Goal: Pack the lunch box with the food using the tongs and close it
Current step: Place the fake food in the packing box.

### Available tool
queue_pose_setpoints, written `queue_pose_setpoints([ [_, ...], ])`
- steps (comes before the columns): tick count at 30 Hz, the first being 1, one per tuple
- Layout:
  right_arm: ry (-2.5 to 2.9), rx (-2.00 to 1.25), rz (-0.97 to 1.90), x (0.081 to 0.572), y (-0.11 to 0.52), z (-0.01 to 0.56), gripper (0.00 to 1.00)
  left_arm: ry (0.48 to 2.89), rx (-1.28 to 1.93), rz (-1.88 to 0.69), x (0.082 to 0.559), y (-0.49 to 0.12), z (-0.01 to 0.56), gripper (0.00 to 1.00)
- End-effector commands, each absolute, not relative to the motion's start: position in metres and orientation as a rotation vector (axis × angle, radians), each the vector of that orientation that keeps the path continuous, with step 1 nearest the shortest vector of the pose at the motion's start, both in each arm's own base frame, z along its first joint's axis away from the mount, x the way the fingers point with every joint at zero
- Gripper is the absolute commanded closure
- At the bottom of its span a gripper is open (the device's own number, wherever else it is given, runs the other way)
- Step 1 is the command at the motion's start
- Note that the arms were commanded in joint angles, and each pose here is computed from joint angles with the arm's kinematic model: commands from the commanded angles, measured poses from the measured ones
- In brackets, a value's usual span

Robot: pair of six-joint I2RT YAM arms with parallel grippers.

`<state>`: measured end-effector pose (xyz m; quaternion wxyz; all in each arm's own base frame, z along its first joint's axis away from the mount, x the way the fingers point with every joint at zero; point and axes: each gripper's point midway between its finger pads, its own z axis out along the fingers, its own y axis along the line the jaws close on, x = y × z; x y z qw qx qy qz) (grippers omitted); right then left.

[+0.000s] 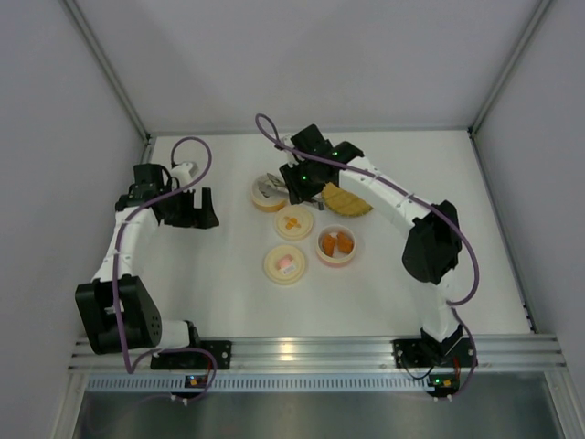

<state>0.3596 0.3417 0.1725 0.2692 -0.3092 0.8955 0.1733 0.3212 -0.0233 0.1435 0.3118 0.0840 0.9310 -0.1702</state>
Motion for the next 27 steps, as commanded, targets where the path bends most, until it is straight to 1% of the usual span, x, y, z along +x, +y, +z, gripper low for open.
queue_pose_setpoints([
  [1,2.297,-0.824,0.471,0.379,0.359,0.197,0.9,2.438,0.261,-0.467,0.324,-0.025,0.142,0.02],
  [9,2.295,-0.82,0.455,0.391,0.367,0.182,0.85,2.456,0.267,-0.452,0.322,-0.022,0.133,0.02],
  [10,2.301,-0.819,0.448,0.392,0.367,0.178,0.84,2.46,0.266,-0.454,0.321,-0.023,0.132,0.02],
  [13,2.298,-0.816,0.444,0.395,0.368,0.176,0.73,2.459,0.272,-0.443,0.322,-0.021,0.131,0.02],
  [14,2.298,-0.815,0.44,0.395,0.368,0.176,0.72,2.461,0.272,-0.444,0.321,-0.021,0.131,0.02],
  [23,2.302,-0.816,0.434,0.396,0.368,0.177,0.62,2.46,0.273,-0.439,0.322,-0.021,0.131,0.02],
  [27,2.303,-0.815,0.43,0.396,0.367,0.177,0.6,2.459,0.271,-0.439,0.323,-0.021,0.132,0.02],
])
